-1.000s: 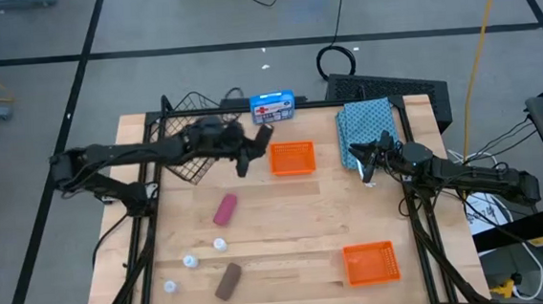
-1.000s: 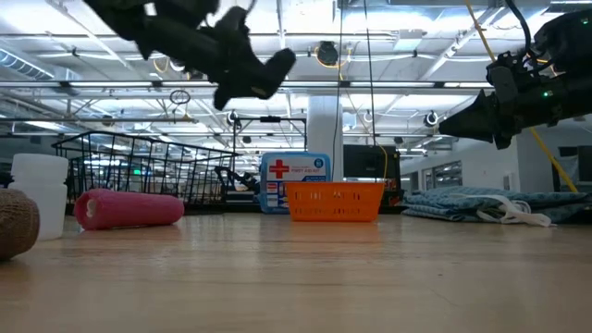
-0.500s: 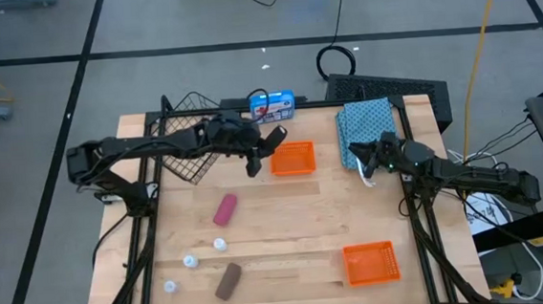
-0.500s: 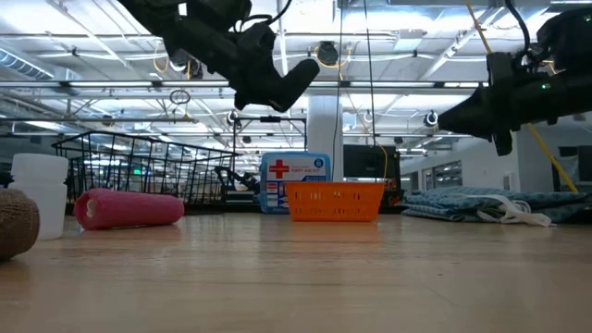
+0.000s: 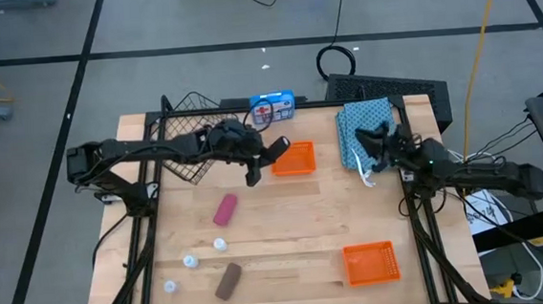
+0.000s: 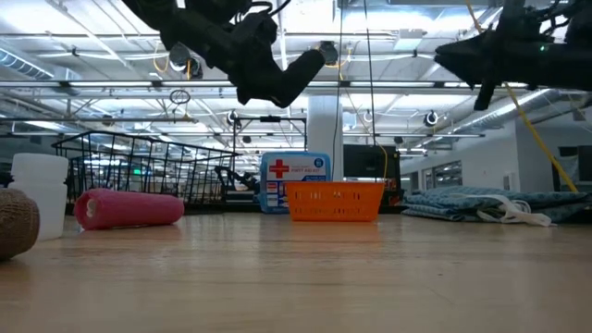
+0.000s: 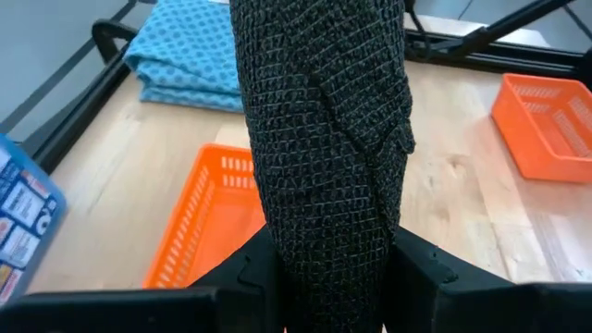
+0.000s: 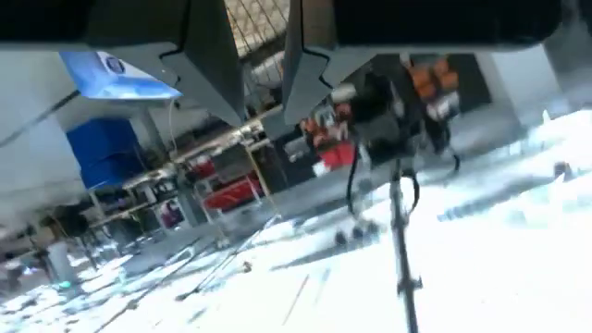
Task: Pick & place medical supplies in basket/bin
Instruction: Put the black bandage into the bottom orange bin
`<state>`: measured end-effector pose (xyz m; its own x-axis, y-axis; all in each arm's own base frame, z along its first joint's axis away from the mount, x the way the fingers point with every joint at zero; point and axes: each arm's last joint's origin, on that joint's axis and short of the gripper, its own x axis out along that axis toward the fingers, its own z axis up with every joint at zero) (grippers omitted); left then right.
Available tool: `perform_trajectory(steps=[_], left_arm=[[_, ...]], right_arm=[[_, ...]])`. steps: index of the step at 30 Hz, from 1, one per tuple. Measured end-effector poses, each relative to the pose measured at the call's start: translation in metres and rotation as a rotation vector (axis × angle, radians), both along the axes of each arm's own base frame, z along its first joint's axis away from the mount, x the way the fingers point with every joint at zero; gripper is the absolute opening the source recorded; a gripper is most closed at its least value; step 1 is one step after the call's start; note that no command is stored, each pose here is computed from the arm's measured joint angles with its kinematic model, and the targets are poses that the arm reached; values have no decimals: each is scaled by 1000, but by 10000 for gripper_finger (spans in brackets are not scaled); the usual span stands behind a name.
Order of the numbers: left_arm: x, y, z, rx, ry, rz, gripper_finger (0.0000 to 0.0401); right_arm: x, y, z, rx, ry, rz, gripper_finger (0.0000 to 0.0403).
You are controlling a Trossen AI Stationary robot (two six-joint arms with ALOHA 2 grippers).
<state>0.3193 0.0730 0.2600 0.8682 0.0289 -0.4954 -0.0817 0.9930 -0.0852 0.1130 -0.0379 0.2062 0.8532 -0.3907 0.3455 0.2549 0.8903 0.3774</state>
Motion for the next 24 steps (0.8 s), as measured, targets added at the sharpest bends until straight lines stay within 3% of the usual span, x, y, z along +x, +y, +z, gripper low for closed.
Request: perform_trajectory(steps=[6,11,18,24], left_arm=[[1,-6,-1,8,12,13,129],[1,-13,-4,1,45,-8,129],[0,-23,-7,-7,87,-39,129],[0,-31,-9,15,108,-77,129]], right_arm=[[36,-10,33,-28,168,8,71],[78,-19,54,-99,354,108,88],[136,-21,61,-173,483,288,189],[170,-15,44,-193,536,348,275]])
